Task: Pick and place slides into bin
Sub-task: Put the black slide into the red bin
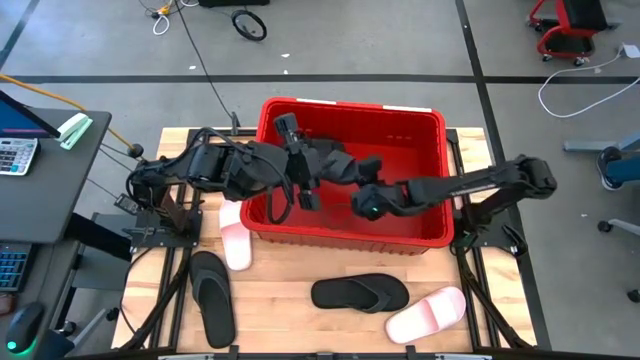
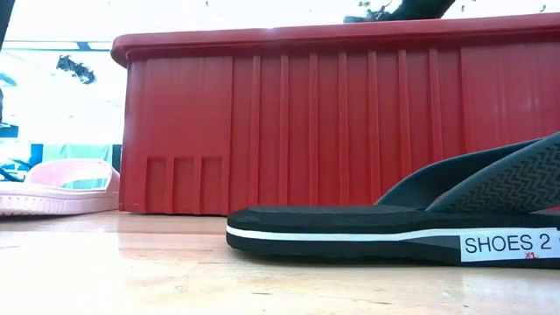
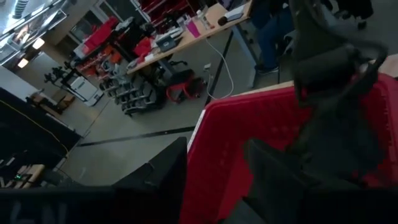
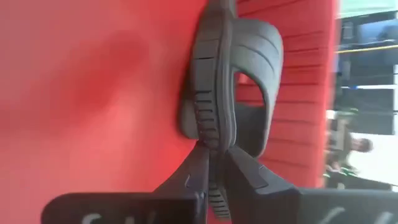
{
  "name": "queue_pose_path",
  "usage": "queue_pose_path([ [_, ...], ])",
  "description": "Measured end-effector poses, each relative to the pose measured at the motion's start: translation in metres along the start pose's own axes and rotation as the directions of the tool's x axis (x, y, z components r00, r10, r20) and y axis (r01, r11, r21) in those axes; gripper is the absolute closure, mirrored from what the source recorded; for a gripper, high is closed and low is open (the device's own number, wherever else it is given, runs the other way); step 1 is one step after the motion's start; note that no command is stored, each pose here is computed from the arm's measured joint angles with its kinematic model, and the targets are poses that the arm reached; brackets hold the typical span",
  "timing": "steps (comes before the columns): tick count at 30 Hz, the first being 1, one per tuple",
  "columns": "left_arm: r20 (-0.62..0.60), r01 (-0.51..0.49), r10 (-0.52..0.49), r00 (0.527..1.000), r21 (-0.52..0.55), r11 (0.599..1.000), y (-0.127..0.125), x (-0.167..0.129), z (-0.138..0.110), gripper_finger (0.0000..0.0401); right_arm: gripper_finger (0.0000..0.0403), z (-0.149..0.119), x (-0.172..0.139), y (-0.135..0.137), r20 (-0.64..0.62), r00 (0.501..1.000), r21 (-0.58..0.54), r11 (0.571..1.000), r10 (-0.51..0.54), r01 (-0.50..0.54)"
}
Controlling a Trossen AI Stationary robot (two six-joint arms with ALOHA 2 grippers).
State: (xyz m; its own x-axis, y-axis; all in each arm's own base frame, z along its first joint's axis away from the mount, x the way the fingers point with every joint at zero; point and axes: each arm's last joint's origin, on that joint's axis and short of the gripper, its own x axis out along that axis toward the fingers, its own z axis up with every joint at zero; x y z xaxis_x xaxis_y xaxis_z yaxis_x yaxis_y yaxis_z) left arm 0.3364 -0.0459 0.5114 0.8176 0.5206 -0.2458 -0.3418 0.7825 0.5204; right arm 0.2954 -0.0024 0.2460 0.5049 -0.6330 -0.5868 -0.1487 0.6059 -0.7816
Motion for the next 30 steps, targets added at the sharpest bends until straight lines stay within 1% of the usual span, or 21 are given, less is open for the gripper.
queue_pose_path([
  [4,-0.012,0.005,-0.005,1.000,0.011,1.000,-0.001,0.000,-0.001,0.0229,0.0370,0.001,0.027,-0.004,0.015,0.998,-0.026,0.997,0.067,-0.066],
  [7,-0.017,0.006,-0.006,1.000,0.015,1.000,-0.001,0.000,-0.002,0.0229,0.0370,0.000,0.043,-0.010,0.085,0.988,-0.017,0.991,0.131,-0.130],
  [9,-0.018,0.007,-0.007,1.000,0.016,1.000,-0.001,0.000,-0.002,0.0229,0.0371,0.000,0.051,-0.011,0.118,0.981,0.001,0.988,0.154,-0.156],
  [13,-0.020,0.008,-0.008,1.000,0.018,1.000,-0.001,0.000,-0.002,0.0229,0.0373,-0.001,0.067,-0.013,0.114,0.984,-0.003,0.990,0.137,-0.138],
  [16,-0.020,0.008,-0.007,1.000,0.018,1.000,-0.001,0.000,-0.002,0.0229,0.0372,-0.006,0.078,-0.016,0.139,0.975,-0.020,0.985,0.174,-0.173],
  [20,-0.021,0.008,-0.007,1.000,0.018,1.000,-0.001,0.000,-0.002,0.0229,0.0370,-0.012,0.091,-0.018,0.123,0.975,-0.006,0.983,0.185,-0.185],
  [28,-0.057,0.021,-0.019,0.998,0.036,0.999,-0.002,0.000,-0.007,0.0229,0.0370,-0.018,0.100,-0.029,0.127,0.984,0.037,0.990,0.128,-0.134],
  [30,-0.060,0.022,-0.020,0.998,0.037,0.999,-0.002,0.000,-0.007,0.0229,0.0364,-0.021,0.102,-0.031,0.125,0.983,0.041,0.989,0.137,-0.143],
])
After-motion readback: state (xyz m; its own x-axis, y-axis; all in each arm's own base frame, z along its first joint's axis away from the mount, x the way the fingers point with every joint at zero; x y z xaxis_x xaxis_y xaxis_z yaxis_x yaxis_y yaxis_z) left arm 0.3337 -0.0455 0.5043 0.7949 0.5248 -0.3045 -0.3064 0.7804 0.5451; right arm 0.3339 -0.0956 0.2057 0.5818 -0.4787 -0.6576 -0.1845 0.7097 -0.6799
